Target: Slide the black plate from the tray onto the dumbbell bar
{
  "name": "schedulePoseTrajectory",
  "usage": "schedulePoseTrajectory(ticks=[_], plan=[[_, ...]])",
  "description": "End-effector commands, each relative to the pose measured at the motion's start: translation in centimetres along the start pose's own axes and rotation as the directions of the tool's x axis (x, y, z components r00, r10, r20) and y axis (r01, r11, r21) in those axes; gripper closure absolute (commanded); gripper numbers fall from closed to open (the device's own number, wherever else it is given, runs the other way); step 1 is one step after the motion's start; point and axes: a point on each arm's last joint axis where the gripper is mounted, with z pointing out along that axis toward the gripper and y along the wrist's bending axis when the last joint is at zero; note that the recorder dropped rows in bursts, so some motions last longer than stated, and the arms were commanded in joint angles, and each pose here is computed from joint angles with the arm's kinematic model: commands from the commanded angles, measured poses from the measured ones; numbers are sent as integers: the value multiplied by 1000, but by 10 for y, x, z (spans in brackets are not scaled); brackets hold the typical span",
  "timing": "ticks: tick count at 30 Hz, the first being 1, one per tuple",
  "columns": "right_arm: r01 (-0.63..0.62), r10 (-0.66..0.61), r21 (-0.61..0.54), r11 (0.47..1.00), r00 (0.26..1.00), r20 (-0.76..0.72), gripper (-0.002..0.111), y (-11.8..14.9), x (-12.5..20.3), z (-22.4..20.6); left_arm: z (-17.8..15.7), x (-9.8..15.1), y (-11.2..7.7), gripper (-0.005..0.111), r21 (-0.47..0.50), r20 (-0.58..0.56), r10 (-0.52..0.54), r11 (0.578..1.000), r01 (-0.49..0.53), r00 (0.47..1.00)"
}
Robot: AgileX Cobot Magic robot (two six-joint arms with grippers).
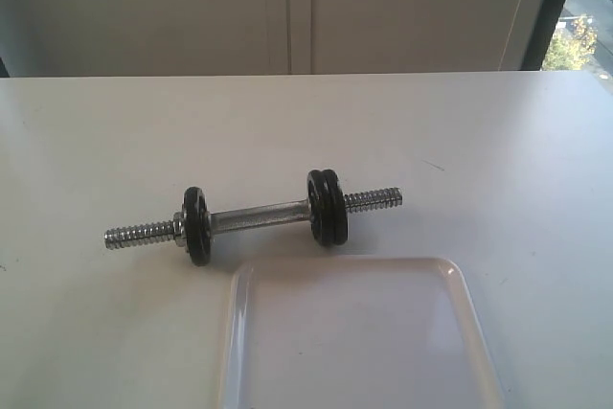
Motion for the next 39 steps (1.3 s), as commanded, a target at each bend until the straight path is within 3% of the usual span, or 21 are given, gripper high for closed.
schedulePoseTrajectory(ticks=[1, 6, 11, 18, 30, 34, 39], plan=[[23, -23, 10, 1000, 998, 52, 108, 8, 0, -14, 0, 0, 0, 107, -4, 6, 1, 1000, -1, 1000], [18, -18, -3, 1000, 998, 59, 108, 11, 9, -18, 0, 0, 0, 107, -4, 7, 1, 1000, -1, 1000], [-9, 16, -97, 995, 997, 78, 108, 15, 28, -28, 0, 0, 0, 107, -4, 7, 1, 1000, -1, 1000], [-69, 69, -199, 978, 998, -5, 108, 12, 56, -18, 0, 0, 0, 107, -4, 7, 3, 1000, -3, 1000], [-133, 107, -197, 971, 985, -137, 108, 10, 97, -1, 0, 0, 0, 107, -4, 7, 5, 1000, -5, 1000], [-410, 377, -155, 899, 903, -205, 108, 11, 110, 4, 0, 0, 0, 107, -4, 7, 5, 1000, -5, 1000], [-602, 598, 10, 799, 791, -131, 108, -3, 116, 10, 0, 0, 0, 107, -4, 7, 5, 1000, -5, 1000]])
